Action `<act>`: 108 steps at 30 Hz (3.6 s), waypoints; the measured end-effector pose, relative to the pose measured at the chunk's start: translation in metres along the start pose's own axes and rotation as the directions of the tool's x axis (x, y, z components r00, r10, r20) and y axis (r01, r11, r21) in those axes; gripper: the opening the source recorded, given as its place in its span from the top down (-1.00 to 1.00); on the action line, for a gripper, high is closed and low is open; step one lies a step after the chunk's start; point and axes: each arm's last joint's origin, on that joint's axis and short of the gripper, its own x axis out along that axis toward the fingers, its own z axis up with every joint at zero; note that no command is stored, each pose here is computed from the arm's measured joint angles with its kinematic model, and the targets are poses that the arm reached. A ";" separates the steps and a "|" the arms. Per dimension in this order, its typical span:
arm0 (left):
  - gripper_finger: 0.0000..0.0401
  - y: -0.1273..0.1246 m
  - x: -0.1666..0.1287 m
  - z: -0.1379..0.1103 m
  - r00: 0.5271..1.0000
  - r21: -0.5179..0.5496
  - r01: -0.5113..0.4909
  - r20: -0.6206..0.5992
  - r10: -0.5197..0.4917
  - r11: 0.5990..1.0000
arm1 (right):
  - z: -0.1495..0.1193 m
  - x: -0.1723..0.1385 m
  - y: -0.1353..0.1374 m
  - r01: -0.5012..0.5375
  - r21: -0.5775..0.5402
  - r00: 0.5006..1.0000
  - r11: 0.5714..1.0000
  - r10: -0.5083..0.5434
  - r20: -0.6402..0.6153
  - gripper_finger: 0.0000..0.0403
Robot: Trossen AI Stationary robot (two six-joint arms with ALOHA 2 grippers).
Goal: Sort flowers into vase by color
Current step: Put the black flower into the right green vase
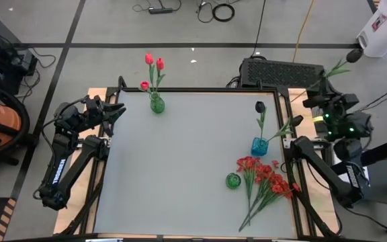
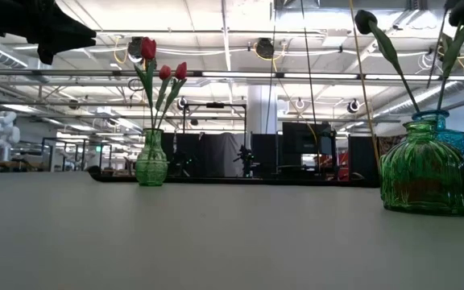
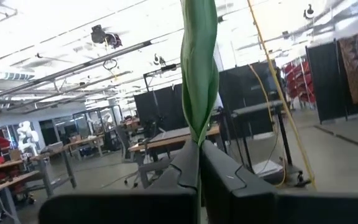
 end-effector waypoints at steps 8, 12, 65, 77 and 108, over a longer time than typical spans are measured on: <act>0.41 0.000 0.000 0.000 1.000 0.000 0.000 0.000 0.000 1.000 | 0.035 -0.019 -0.003 -0.003 -0.048 1.000 0.999 0.005 0.026 1.00; 0.41 0.000 0.000 0.000 1.000 0.000 0.000 0.000 0.000 1.000 | 0.052 -0.031 -0.005 -0.004 -0.067 0.999 0.998 0.007 0.045 1.00; 0.41 0.000 0.000 0.000 1.000 0.000 0.000 0.000 0.000 1.000 | 0.066 -0.086 0.003 -0.752 0.229 0.551 0.618 0.780 -0.298 1.00; 0.41 0.000 0.000 0.000 1.000 0.000 0.000 0.000 0.000 1.000 | 0.034 -0.047 0.018 -0.770 0.341 0.490 0.539 0.842 -0.225 1.00; 0.41 0.000 0.000 0.000 1.000 0.000 0.000 0.000 0.000 1.000 | -0.022 -0.010 0.025 -0.788 0.358 0.461 0.501 0.866 -0.194 1.00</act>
